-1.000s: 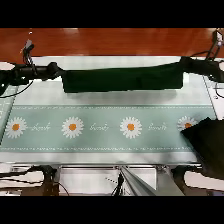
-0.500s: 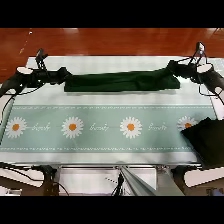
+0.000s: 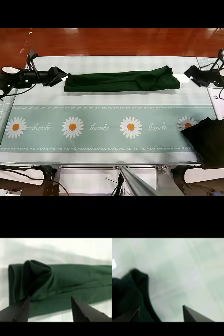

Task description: Fold the shirts.

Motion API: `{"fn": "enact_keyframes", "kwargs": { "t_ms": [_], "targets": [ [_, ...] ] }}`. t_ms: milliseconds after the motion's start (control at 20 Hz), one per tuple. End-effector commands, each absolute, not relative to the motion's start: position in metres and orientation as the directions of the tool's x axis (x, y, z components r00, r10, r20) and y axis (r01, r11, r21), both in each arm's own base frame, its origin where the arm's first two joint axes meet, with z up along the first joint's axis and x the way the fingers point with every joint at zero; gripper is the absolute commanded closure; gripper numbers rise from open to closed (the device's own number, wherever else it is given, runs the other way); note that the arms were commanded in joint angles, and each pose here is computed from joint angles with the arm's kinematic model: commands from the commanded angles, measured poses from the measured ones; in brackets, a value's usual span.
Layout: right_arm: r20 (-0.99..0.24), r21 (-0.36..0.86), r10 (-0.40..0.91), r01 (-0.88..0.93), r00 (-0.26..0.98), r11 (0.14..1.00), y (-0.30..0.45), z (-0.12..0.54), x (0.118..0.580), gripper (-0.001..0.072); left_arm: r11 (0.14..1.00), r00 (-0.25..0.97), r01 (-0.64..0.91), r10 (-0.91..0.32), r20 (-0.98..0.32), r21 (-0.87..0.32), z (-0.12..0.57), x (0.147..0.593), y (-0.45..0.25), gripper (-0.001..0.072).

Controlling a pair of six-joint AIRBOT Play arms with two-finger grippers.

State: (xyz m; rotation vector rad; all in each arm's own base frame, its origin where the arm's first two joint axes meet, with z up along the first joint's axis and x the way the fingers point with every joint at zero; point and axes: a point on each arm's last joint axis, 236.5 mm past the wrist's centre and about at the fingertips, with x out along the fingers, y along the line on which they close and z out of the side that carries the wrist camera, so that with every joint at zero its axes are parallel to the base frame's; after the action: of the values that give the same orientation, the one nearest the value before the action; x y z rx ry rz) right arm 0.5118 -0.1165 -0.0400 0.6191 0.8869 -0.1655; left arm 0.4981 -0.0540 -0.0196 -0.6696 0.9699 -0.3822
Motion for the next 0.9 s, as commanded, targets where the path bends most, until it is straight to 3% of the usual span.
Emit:
{"fn": "enact_keyframes", "kwargs": {
  "t_ms": [0,200,300,350,400,450,500,600,750,850],
  "targets": [
    [-0.761,0.598,0.344,0.388,0.551,0.702,-0.089,-0.061,0.489,0.0095,0.708,0.459,0.049,-0.643,-0.613,-0.705,-0.006,0.479,-0.068,0.0116],
    [-0.681,0.705,0.445,0.359,0.581,0.611,-0.038,-0.071,0.516,0.0095,0.681,0.408,0.093,-0.691,-0.596,-0.726,0.006,0.466,-0.087,0.0116],
    [-0.663,0.718,0.443,0.346,0.603,0.604,-0.016,-0.076,0.531,0.0099,0.670,0.389,0.113,-0.709,-0.588,-0.733,0.013,0.460,-0.095,0.0116],
    [-0.661,0.713,0.428,0.337,0.617,0.615,-0.008,-0.077,0.538,0.0138,0.669,0.385,0.122,-0.713,-0.586,-0.734,0.016,0.458,-0.097,0.0116],
    [-0.660,0.704,0.408,0.329,0.631,0.630,-0.003,-0.077,0.544,0.0287,0.665,0.385,0.127,-0.717,-0.581,-0.736,0.020,0.457,-0.099,0.0116],
    [-0.658,0.700,0.403,0.320,0.636,0.638,0.004,-0.075,0.547,0.0552,0.658,0.382,0.133,-0.724,-0.575,-0.741,0.023,0.456,-0.101,0.0117],
    [-0.656,0.699,0.410,0.307,0.634,0.645,0.011,-0.073,0.547,0.0671,0.649,0.380,0.135,-0.732,-0.565,-0.749,0.026,0.455,-0.103,0.0120],
    [-0.647,0.698,0.441,0.249,0.622,0.672,0.025,-0.062,0.544,0.0671,0.609,0.371,0.110,-0.758,-0.536,-0.786,0.033,0.453,-0.110,0.0136],
    [-0.656,0.678,0.502,0.148,0.564,0.720,0.041,-0.033,0.522,0.0672,0.557,0.327,0.088,-0.799,-0.505,-0.826,0.040,0.444,-0.130,0.0494],
    [-0.686,0.629,0.509,0.072,0.520,0.774,0.045,-0.008,0.500,0.0672,0.548,0.281,0.114,-0.818,-0.502,-0.828,0.040,0.436,-0.151,0.0614]
  ]
}}
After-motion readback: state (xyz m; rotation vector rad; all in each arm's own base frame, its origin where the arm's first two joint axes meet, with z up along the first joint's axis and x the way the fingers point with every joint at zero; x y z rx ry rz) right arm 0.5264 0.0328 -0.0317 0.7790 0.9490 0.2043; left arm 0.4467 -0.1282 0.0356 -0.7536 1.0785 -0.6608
